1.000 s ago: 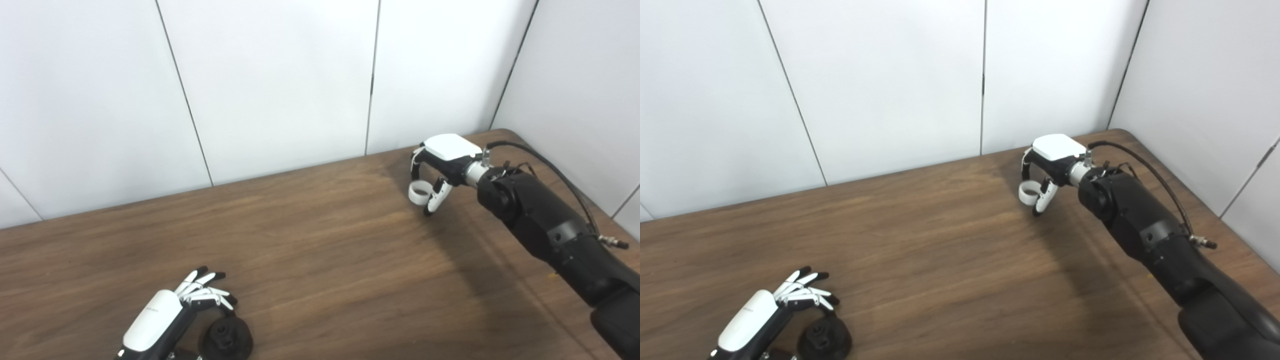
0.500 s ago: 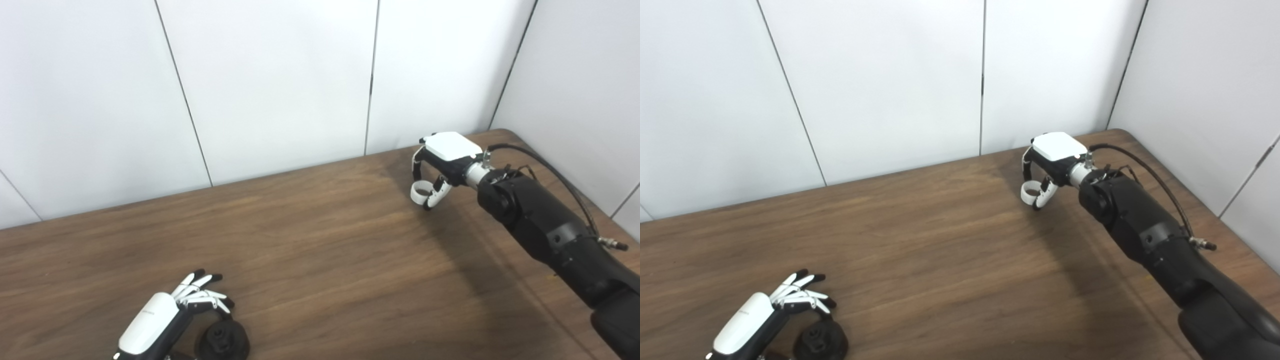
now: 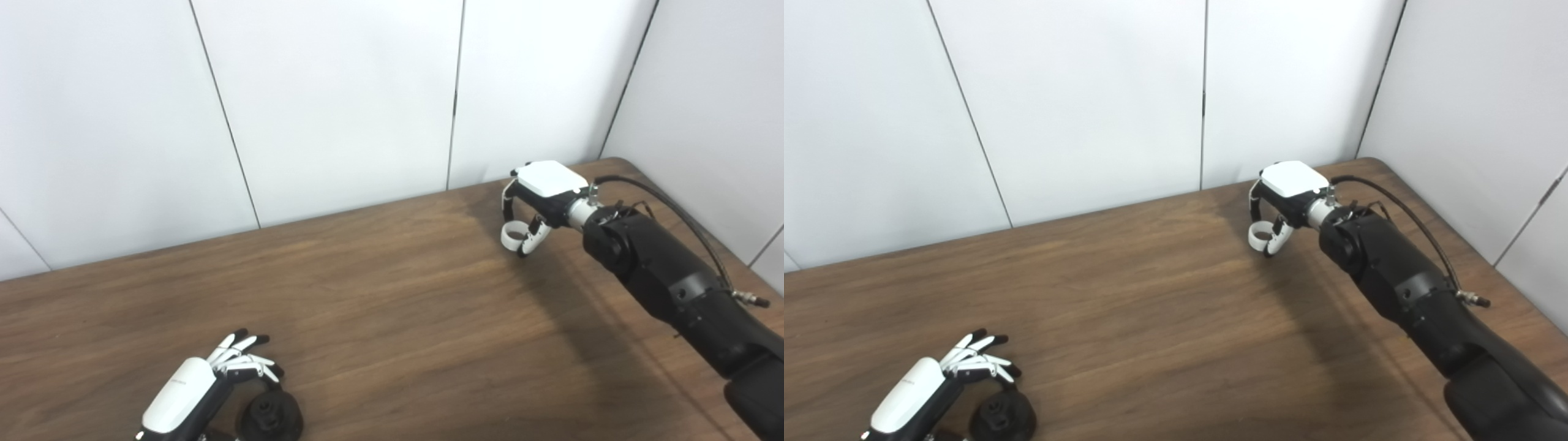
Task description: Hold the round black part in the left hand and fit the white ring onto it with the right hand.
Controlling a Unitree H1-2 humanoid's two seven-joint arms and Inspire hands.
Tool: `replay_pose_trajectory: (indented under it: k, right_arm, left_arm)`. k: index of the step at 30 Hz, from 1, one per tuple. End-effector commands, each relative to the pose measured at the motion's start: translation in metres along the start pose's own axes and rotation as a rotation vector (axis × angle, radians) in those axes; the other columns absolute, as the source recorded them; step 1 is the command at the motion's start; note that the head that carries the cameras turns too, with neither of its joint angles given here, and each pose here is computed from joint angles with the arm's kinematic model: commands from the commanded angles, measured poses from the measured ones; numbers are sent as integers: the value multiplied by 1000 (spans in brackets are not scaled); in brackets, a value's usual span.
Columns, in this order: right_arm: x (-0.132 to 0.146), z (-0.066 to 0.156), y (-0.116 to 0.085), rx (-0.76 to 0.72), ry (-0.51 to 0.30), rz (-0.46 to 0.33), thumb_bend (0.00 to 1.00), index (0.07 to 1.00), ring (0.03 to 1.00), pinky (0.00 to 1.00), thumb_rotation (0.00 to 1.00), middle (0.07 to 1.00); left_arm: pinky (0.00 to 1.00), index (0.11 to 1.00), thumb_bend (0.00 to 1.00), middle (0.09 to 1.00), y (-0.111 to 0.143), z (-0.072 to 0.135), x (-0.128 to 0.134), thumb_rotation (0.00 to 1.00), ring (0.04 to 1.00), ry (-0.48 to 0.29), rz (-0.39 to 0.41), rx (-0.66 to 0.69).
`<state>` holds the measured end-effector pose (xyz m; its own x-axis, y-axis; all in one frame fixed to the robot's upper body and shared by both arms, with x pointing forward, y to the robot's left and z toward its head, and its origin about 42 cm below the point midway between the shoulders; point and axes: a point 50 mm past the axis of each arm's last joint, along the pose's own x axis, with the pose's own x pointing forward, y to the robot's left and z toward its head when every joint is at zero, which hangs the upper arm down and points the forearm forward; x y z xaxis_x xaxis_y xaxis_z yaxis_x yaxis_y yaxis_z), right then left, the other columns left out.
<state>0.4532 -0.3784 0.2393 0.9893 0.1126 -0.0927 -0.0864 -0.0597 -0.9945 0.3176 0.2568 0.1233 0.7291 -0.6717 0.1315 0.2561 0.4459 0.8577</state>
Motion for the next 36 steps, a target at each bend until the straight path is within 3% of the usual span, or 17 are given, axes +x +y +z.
replay_pose_trajectory:
  k: [1,20,36]
  right_arm:
    - [3,0,-35,-24,-19,-87,526,481,951,1000,142,762]
    - [0,29,-65,-38,-149,-152,526,481,951,1000,139,752]
    - [-18,95,-105,-43,-413,-235,526,480,952,1000,140,745]
  left_arm:
    - [1000,482,524,697,12,0,8,57,916,-31,28,19]
    - [1000,482,524,691,3,-6,14,57,910,-20,34,22]
    - [1000,482,524,686,-13,0,38,60,902,-29,20,4]
